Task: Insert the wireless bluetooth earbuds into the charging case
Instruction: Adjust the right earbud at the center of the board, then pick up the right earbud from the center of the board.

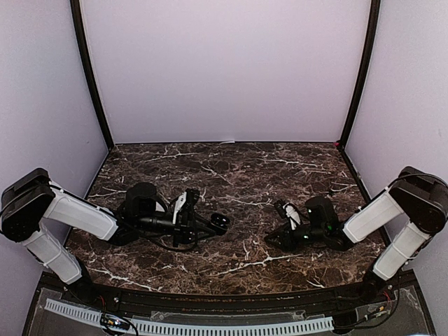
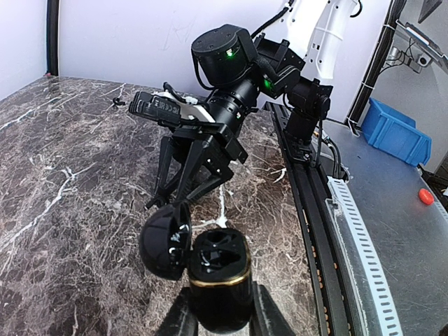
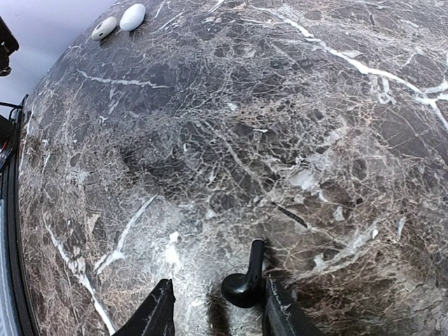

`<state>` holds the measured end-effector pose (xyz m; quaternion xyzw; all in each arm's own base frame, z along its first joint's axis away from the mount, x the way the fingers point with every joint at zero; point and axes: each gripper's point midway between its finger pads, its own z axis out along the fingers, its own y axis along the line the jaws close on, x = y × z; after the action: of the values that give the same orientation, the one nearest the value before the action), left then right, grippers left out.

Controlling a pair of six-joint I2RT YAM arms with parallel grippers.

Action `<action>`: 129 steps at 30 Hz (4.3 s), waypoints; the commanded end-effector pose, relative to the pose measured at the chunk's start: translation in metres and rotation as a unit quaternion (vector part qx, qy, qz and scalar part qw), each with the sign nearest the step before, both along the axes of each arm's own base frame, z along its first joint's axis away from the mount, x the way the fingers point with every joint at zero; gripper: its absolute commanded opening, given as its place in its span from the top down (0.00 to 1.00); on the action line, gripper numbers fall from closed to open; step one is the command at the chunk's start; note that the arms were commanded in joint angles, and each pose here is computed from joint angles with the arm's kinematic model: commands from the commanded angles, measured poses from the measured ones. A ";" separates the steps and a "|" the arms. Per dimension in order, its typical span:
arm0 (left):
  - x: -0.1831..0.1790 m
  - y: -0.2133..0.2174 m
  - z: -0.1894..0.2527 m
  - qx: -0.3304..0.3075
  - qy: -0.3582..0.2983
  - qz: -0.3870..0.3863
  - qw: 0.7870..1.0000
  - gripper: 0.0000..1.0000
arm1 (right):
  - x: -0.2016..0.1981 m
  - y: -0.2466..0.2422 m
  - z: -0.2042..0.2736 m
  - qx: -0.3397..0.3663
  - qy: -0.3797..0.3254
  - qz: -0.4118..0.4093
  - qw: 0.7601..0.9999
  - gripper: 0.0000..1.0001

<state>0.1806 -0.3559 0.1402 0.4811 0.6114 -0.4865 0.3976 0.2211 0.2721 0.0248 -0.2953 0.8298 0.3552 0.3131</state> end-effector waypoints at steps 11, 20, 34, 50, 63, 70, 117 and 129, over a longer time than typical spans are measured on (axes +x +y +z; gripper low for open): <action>-0.004 -0.001 0.011 -0.012 -0.012 -0.009 1.000 0.89 | 0.020 -0.015 -0.003 -0.028 -0.016 -0.067 0.997 0.55; -0.005 -0.001 0.011 -0.012 -0.010 -0.011 1.000 0.89 | 0.009 -0.025 0.029 0.015 -0.044 -0.086 0.995 0.45; -0.005 -0.001 0.011 -0.012 -0.008 -0.013 1.000 0.89 | -0.004 -0.032 0.017 -0.078 -0.111 -0.132 0.982 0.41; -0.004 -0.001 0.011 -0.011 -0.009 -0.011 1.000 0.89 | 0.000 -0.011 -0.003 -0.133 -0.124 -0.100 0.978 0.51; -0.005 -0.001 0.011 -0.011 -0.009 -0.012 1.000 0.89 | 0.004 -0.001 -0.009 -0.158 -0.133 -0.091 0.974 0.59; -0.004 -0.001 0.011 -0.011 -0.010 -0.012 1.000 0.89 | 0.004 0.002 -0.016 -0.174 -0.131 -0.083 0.972 0.67; -0.004 -0.001 0.011 -0.010 -0.011 -0.012 1.000 0.89 | 0.004 -0.004 -0.004 -0.179 -0.145 -0.105 0.967 0.88; -0.005 -0.001 0.010 -0.010 -0.012 -0.013 1.000 0.89 | -0.006 0.006 0.027 -0.141 -0.164 -0.074 0.973 0.89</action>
<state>0.1795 -0.3553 0.1375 0.4814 0.6152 -0.4865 0.3913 0.2239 0.2692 0.0351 -0.3075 0.8466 0.1327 0.4137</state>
